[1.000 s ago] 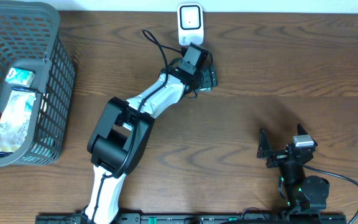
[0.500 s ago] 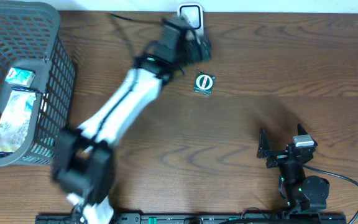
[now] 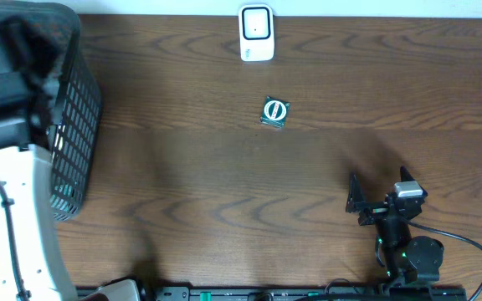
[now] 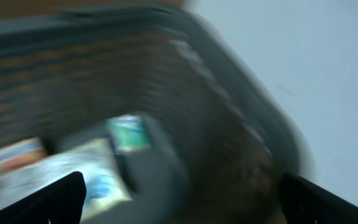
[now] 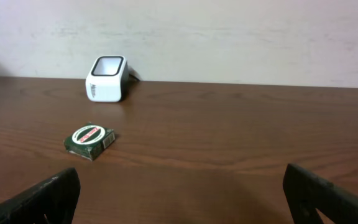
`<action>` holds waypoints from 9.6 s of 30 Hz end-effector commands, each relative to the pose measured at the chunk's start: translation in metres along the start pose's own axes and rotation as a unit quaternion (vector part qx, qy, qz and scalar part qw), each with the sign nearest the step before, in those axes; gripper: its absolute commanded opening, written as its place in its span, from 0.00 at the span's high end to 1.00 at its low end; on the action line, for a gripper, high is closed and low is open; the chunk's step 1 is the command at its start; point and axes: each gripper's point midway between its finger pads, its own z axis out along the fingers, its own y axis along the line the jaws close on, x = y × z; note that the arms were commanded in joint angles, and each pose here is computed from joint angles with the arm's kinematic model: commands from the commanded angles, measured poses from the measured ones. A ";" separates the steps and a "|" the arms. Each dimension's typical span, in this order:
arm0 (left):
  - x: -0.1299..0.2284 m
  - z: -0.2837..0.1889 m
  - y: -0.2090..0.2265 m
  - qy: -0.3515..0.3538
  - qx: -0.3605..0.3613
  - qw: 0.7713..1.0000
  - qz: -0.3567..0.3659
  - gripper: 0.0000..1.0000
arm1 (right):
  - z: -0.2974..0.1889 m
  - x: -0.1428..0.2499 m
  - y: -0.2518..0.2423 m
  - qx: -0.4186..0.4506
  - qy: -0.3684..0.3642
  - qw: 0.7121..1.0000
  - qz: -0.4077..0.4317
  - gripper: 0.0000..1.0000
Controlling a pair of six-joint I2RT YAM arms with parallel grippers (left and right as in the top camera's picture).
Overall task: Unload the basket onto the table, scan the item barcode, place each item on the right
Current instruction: 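Reach the left gripper into the basket and grasp the white snack bag, then carry the snack bag to the scanner and drop it beside the tin, then reach the left gripper into the basket and grasp the green wipes pack, then carry the wipes pack to the scanner and release it left of the bag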
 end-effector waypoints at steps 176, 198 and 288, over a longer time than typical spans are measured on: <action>0.154 0.080 0.162 0.259 -0.223 0.940 -0.017 0.02 | 0.000 0.001 0.002 -0.004 0.001 1.000 0.003 0.01; 0.234 0.073 0.206 0.350 -0.379 0.849 -0.114 0.02 | 0.000 0.001 0.002 -0.004 0.001 1.000 0.003 0.01; 0.413 -0.029 -0.114 0.414 0.232 0.796 0.374 0.29 | 0.000 0.001 0.002 -0.004 0.001 1.000 0.003 0.01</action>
